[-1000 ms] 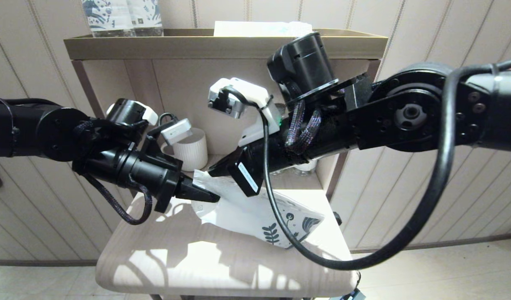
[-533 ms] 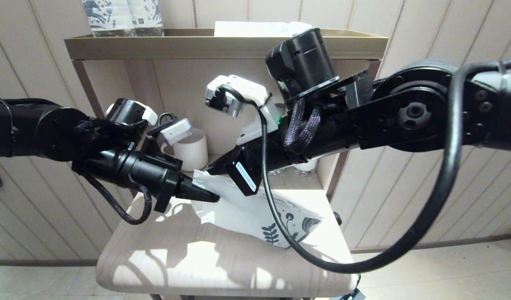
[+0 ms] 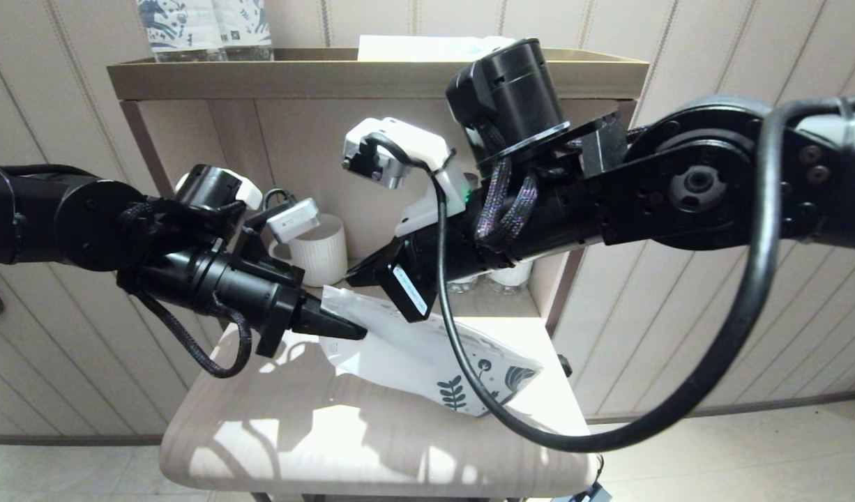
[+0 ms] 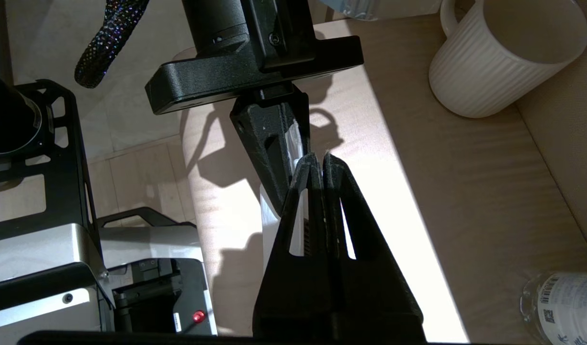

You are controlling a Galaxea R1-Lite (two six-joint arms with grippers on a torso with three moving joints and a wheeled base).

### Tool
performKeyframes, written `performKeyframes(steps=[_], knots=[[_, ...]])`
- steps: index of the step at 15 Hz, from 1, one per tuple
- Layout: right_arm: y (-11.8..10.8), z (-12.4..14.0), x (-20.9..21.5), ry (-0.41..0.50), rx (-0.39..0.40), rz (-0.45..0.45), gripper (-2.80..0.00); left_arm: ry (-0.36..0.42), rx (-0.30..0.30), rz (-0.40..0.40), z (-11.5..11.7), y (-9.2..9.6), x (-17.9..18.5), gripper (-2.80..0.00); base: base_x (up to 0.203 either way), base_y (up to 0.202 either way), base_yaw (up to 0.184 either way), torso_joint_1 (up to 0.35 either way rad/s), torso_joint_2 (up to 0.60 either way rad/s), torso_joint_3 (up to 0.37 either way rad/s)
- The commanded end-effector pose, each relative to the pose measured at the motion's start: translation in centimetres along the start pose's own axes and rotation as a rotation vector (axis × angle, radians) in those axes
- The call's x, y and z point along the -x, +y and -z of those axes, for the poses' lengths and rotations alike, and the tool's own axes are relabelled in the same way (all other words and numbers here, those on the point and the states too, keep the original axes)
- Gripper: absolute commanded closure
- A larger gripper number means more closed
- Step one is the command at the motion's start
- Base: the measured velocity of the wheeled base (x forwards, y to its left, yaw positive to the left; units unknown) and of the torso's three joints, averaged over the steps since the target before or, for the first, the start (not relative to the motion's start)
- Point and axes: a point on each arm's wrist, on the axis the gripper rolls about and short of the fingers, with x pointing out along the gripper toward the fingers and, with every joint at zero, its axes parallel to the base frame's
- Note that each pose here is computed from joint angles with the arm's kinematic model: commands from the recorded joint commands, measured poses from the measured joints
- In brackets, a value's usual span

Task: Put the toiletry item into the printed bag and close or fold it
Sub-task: Close the strorage bag and place it on the desk

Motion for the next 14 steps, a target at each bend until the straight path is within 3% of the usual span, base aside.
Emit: performKeyframes(steps=[1, 3, 4, 6, 7, 14], knots=[[0.16, -0.03, 0.03, 0.003, 0.008, -0.006, 0.00, -0.002, 0.000, 0.006, 0.03, -0.06, 0.02, 0.00, 0.000, 0.000, 0.000, 0.000, 0.00, 0.000], [0.61, 0.05, -0.05, 0.015, 0.023, -0.019, 0.00, -0.001, -0.001, 0.006, 0.07, -0.06, 0.01, 0.00, 0.000, 0.000, 0.000, 0.000, 0.00, 0.000], [0.84, 0.18, -0.03, 0.026, 0.028, -0.016, -2.80, -0.002, -0.002, 0.005, 0.03, -0.09, 0.04, 0.00, 0.000, 0.000, 0.000, 0.000, 0.00, 0.000], [0.99, -0.15, 0.02, 0.023, 0.047, 0.003, -2.80, -0.002, -0.001, 0.006, 0.04, -0.10, 0.04, 0.00, 0.000, 0.000, 0.000, 0.000, 0.00, 0.000], [1.05, -0.22, 0.05, 0.022, 0.049, 0.001, 0.00, -0.002, -0.002, 0.007, 0.04, -0.10, 0.04, 0.00, 0.000, 0.000, 0.000, 0.000, 0.00, 0.000], [0.91, 0.07, -0.34, 0.031, 0.045, 0.000, 0.00, -0.002, -0.001, 0.007, 0.05, -0.08, 0.03, 0.00, 0.000, 0.000, 0.000, 0.000, 0.00, 0.000]])
